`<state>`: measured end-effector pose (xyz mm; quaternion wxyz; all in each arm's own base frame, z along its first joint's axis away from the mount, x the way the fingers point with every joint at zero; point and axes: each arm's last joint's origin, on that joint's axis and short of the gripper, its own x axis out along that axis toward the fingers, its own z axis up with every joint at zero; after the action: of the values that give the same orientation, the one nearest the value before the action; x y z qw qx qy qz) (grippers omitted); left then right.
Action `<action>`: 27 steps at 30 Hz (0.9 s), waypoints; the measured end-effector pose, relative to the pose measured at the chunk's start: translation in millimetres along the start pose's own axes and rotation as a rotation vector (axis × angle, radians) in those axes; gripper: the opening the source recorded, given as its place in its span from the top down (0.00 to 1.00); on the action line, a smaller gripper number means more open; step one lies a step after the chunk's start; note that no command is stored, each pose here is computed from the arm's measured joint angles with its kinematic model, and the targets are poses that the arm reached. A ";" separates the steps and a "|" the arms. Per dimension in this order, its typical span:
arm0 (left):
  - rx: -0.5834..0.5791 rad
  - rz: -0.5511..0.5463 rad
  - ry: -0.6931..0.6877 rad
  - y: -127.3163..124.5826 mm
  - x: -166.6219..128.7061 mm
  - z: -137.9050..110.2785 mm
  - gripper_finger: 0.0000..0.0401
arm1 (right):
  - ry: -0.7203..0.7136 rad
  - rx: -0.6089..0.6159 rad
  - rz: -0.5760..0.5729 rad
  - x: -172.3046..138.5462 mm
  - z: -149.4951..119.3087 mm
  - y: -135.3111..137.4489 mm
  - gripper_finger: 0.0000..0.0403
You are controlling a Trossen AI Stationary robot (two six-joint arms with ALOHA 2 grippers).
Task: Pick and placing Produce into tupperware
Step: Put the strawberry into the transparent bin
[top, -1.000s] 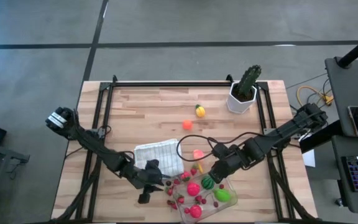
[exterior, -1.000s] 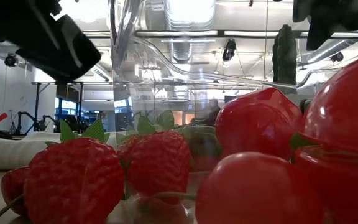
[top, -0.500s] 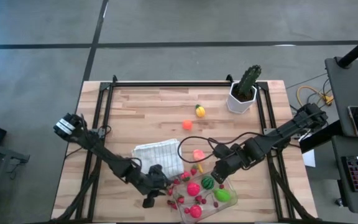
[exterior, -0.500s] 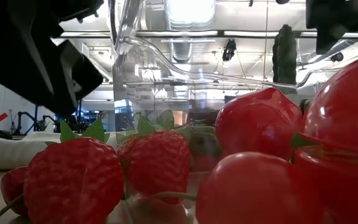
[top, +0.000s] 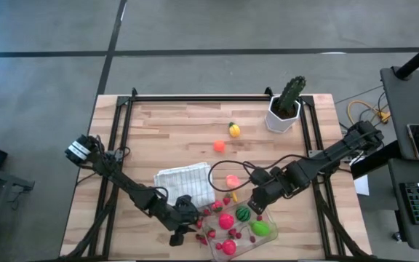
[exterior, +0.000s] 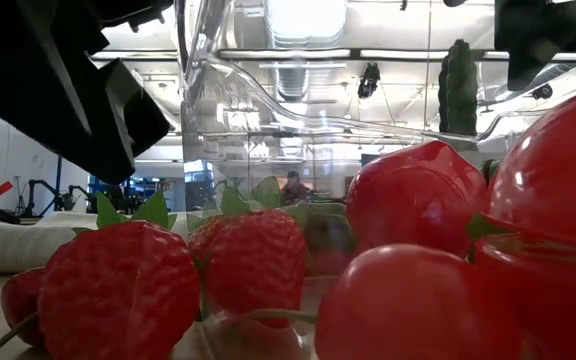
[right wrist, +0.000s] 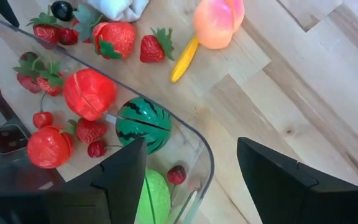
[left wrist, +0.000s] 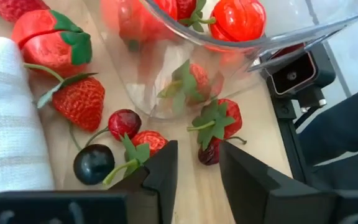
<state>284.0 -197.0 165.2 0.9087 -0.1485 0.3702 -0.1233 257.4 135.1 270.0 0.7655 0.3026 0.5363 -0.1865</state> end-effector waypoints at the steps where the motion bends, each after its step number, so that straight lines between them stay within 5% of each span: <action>1: -0.001 -0.001 0.000 0.2 0.1 -0.3 0.72 | -0.004 0.000 -0.003 0.2 0.0 -0.3 0.40; 9: 0.115 0.009 0.001 1.6 0.1 -1.8 0.53 | -0.020 0.009 -0.024 2.6 2.4 -3.5 0.39; 15: 0.276 0.047 -0.029 1.2 -0.4 1.6 0.52 | -0.021 0.020 -0.030 3.6 5.2 -5.2 0.39; 27: 0.268 0.040 -0.001 3.7 4.2 -3.0 0.57 | -0.022 0.029 -0.037 4.4 7.2 -7.0 0.39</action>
<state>285.2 -195.5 159.1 0.9228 -0.0183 0.3530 -0.1535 259.8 125.3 265.8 0.7633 0.3018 0.5306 -0.2115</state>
